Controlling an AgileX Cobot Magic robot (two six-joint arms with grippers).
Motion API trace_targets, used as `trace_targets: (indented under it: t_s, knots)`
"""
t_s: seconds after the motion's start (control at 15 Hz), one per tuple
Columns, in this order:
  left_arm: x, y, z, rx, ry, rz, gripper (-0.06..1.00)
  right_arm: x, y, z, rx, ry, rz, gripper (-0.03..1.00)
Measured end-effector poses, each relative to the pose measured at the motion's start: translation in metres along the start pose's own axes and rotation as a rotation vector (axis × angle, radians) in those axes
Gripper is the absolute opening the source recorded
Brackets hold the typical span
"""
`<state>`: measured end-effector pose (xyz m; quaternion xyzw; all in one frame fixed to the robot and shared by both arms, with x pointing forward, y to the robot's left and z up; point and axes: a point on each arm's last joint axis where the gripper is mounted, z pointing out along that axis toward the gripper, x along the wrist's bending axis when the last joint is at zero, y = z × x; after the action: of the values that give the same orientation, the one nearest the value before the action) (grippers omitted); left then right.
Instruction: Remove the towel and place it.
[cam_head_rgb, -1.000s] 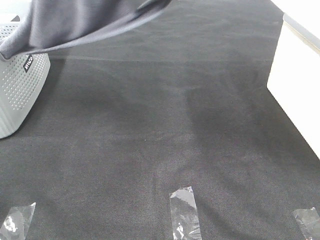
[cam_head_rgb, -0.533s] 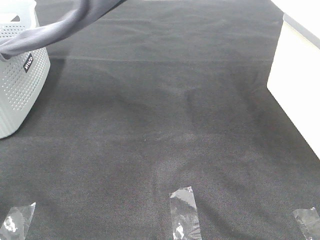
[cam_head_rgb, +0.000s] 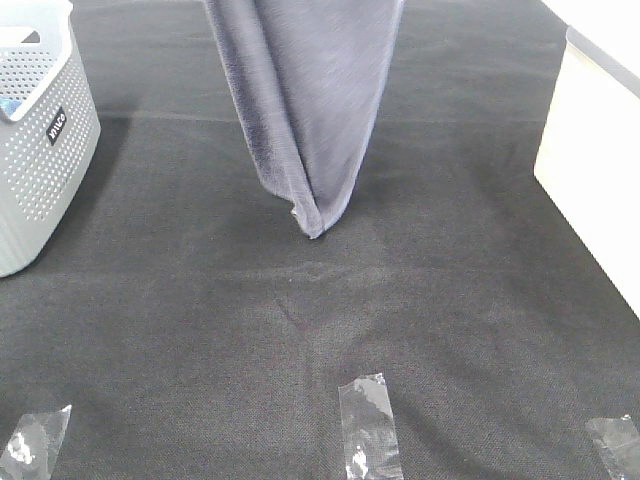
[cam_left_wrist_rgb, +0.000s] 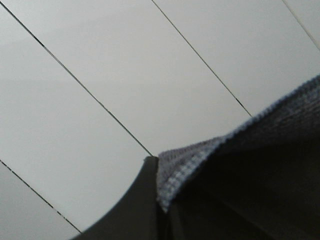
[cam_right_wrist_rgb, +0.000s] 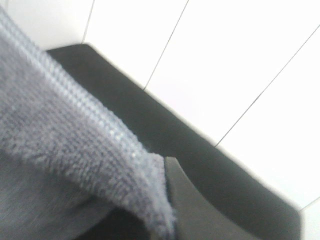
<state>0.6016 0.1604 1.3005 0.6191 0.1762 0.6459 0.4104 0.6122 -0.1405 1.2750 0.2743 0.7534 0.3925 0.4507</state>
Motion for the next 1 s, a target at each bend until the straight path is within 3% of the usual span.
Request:
trace_targets:
  t_s: [0.27, 0.47, 0.8, 1.0]
  knots:
    - [-0.005, -0.023, 0.027, -0.133, 0.041, -0.073, 0.00, -0.010, 0.006, 0.023, -0.158, -0.192, -0.177, 0.02]
    - [-0.011, -0.036, 0.040, -0.199, 0.051, -0.083, 0.00, -0.008, 0.006, 0.038, -0.231, -0.233, -0.216, 0.02]
    - [0.002, -0.080, 0.060, -0.258, 0.125, -0.142, 0.00, -0.001, -0.004, 0.072, -0.337, -0.271, -0.246, 0.02]
    - [0.004, -0.084, 0.078, -0.315, 0.163, -0.141, 0.00, -0.012, -0.018, 0.086, -0.357, -0.298, -0.215, 0.02]
